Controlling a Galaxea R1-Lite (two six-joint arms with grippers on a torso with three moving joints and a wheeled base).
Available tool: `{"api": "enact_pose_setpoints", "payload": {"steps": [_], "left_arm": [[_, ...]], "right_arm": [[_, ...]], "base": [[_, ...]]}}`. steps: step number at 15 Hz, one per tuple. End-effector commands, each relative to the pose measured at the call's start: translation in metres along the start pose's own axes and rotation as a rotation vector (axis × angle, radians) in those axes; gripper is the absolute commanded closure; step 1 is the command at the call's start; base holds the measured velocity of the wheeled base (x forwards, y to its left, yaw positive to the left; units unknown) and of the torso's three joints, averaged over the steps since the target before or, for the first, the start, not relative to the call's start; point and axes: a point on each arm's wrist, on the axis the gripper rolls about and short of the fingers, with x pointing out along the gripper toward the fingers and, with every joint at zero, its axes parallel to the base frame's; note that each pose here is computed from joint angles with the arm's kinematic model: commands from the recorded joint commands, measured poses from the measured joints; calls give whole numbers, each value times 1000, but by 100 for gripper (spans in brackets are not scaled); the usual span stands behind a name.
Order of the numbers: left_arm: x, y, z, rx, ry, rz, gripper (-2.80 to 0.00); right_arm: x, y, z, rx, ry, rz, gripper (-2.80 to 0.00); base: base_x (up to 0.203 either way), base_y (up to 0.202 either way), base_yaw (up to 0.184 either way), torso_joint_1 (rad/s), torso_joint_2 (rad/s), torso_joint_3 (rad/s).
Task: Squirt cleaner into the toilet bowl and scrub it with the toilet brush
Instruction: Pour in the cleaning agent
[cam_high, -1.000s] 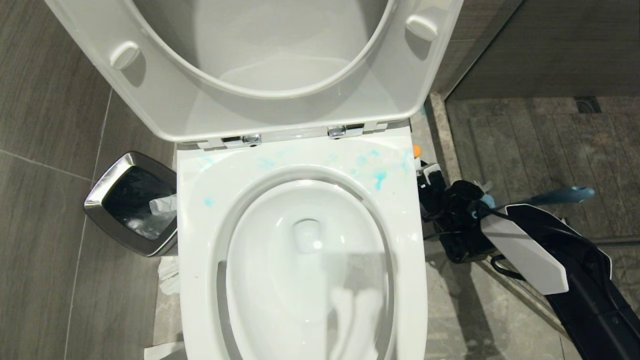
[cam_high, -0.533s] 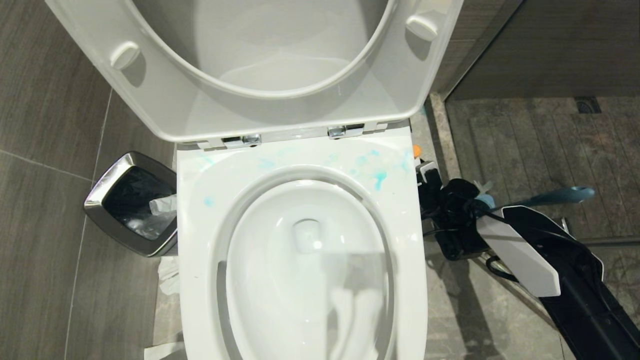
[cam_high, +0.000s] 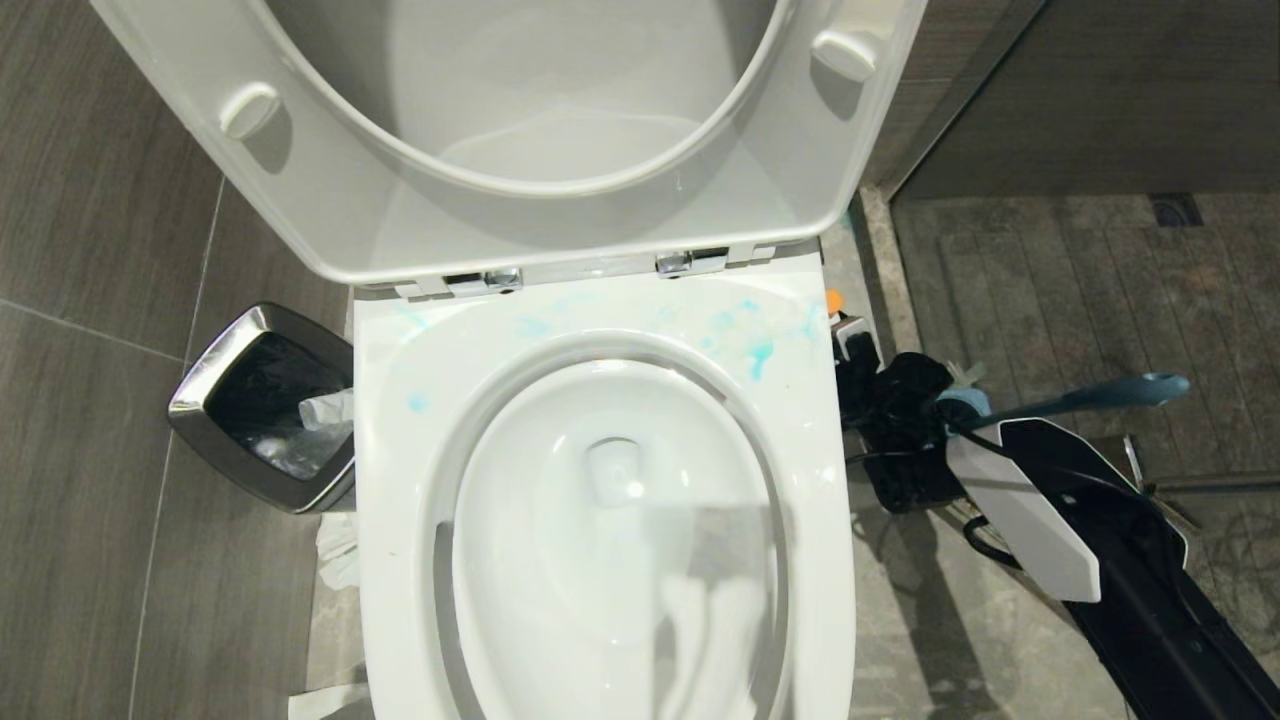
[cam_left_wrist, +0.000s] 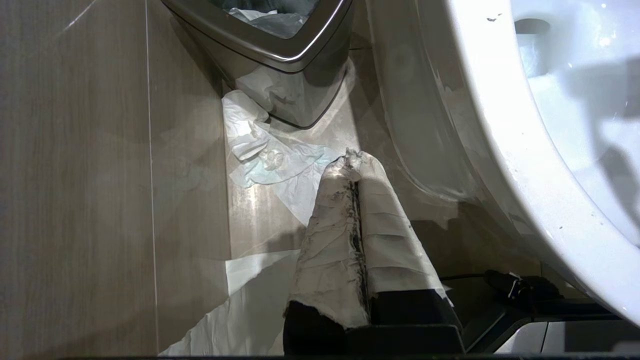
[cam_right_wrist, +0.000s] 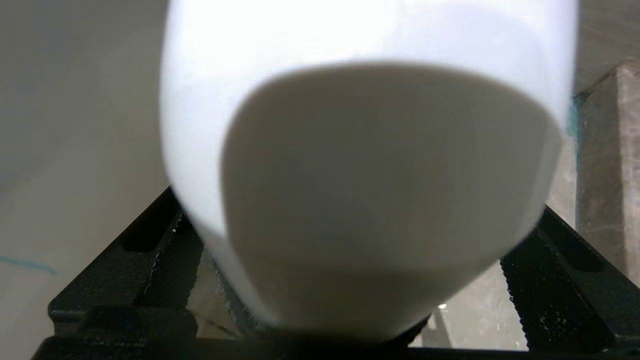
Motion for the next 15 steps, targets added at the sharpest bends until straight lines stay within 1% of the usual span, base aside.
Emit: {"api": "enact_pose_setpoints", "payload": {"steps": [1,2,8,9,15], "left_arm": [[0,0,0,-1,1,-1,0],[0,0,0,-1,1,-1,0],[0,0,0,-1,1,-1,0],[0,0,0,0,1,0,0],[0,0,0,-1,1,-1,0]], "right_arm": [[0,2,-1,-5,-12,20,-280],[0,2,-1,-8,-15,31,-280],[1,2,0,-34,-29,31,-280],[1,1,1,-43,-32,28,0],[5,-4,14,-50,-53,16,0]], "base": [[0,0,0,0,0,0],[0,0,0,0,0,0],[0,0,0,0,0,0],[0,0,0,0,0,0],[0,0,0,0,0,0]]}}
